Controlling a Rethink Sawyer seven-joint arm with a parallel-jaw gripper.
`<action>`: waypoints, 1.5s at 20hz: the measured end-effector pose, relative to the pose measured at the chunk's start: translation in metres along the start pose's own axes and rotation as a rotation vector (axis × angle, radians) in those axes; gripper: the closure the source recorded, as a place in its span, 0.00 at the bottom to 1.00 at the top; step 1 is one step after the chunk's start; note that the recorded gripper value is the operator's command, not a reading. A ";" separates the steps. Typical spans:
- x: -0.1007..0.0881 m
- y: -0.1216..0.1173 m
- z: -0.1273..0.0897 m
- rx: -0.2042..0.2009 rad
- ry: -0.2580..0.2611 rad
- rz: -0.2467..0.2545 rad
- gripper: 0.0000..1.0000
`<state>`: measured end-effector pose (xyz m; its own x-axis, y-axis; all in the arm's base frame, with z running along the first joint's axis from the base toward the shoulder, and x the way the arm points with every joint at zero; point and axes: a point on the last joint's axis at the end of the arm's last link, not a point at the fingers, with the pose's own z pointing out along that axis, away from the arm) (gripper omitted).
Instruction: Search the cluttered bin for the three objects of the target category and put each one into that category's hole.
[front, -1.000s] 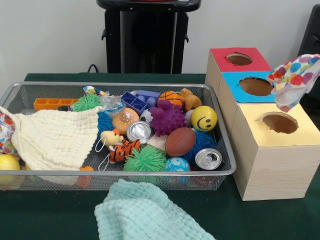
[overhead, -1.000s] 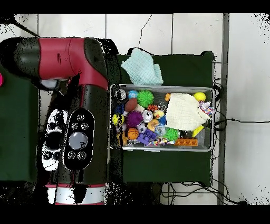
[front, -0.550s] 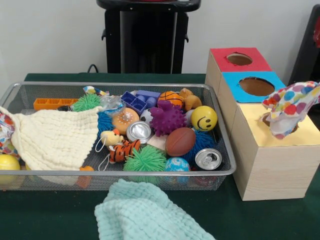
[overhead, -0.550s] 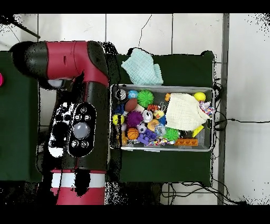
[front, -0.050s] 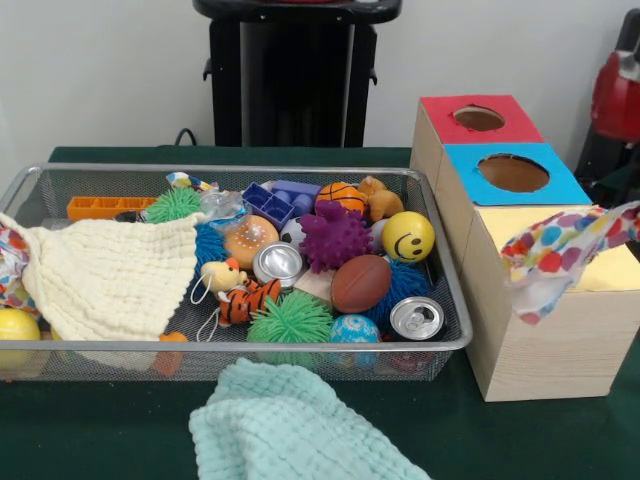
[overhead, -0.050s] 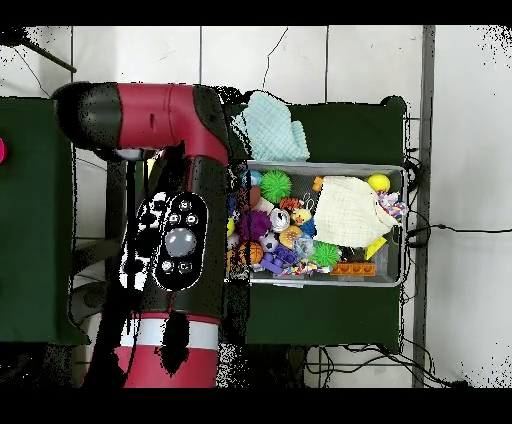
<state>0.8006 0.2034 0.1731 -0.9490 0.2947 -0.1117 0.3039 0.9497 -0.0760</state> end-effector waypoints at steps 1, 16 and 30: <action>-0.001 -0.003 0.002 -0.001 -0.002 0.005 1.00; -0.008 -0.091 0.073 -0.025 -0.002 0.144 1.00; 0.033 -0.042 0.058 -0.002 0.016 0.060 1.00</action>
<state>0.7618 0.1672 0.1152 -0.9302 0.3530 -0.1005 0.3604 0.9304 -0.0674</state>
